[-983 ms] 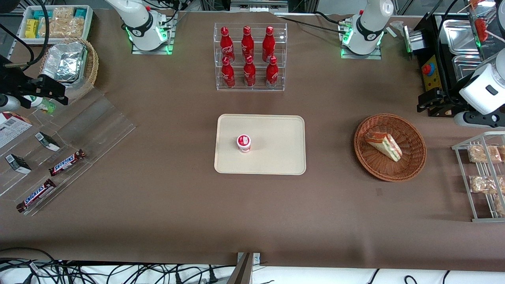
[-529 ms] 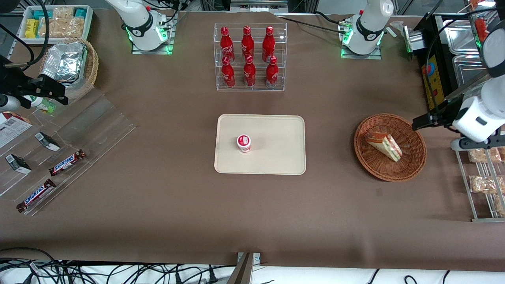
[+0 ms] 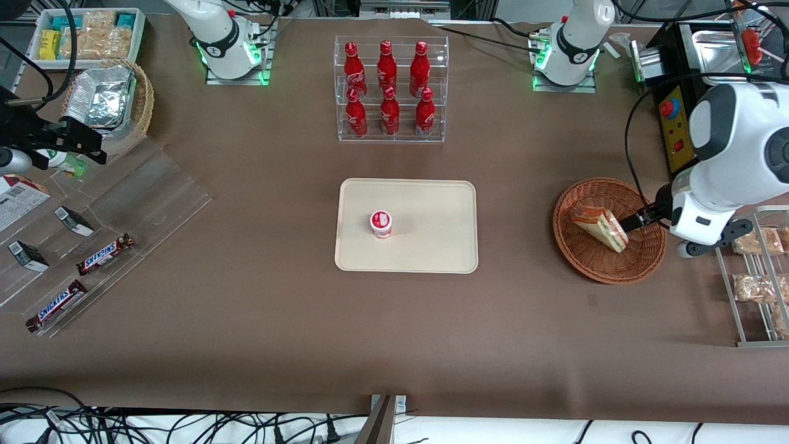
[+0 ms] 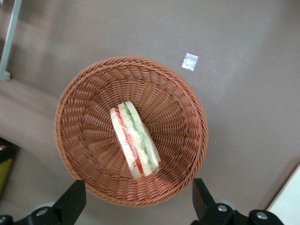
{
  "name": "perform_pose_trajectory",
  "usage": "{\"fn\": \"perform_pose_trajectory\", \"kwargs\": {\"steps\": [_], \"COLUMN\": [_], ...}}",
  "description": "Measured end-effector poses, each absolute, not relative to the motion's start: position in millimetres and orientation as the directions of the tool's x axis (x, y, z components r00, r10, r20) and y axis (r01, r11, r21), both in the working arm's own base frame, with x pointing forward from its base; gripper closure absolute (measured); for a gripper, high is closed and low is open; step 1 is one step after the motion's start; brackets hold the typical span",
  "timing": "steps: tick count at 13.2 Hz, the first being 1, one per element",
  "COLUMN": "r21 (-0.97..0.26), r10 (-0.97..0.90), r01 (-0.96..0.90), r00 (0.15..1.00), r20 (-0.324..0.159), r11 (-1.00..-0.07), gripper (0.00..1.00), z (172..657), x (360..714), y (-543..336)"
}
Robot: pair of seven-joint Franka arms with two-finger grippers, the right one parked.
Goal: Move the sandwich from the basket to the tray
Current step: 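Lower the left gripper and close it on the wrapped sandwich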
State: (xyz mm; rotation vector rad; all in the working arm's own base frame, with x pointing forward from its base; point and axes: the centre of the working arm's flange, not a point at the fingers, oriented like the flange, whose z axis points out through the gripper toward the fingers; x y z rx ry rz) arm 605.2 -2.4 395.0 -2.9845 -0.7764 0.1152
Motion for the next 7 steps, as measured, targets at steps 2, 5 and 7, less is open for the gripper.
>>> {"fn": "perform_pose_trajectory", "kwargs": {"steps": [2,5,7], "r21": [-0.060,-0.040,-0.035], "r10": [0.556,0.642,0.660], "r01": [0.554,0.642,0.661], "r00": [0.830,0.767,0.750], "r20": [-0.032,0.016,0.033], "r11": [-0.830,-0.766,-0.749], "gripper": [0.00,0.00,0.00], "z": [369.8,330.1,307.0], "x": [598.6,584.0,571.5], "y": [-3.8,-4.6,-5.4]}}
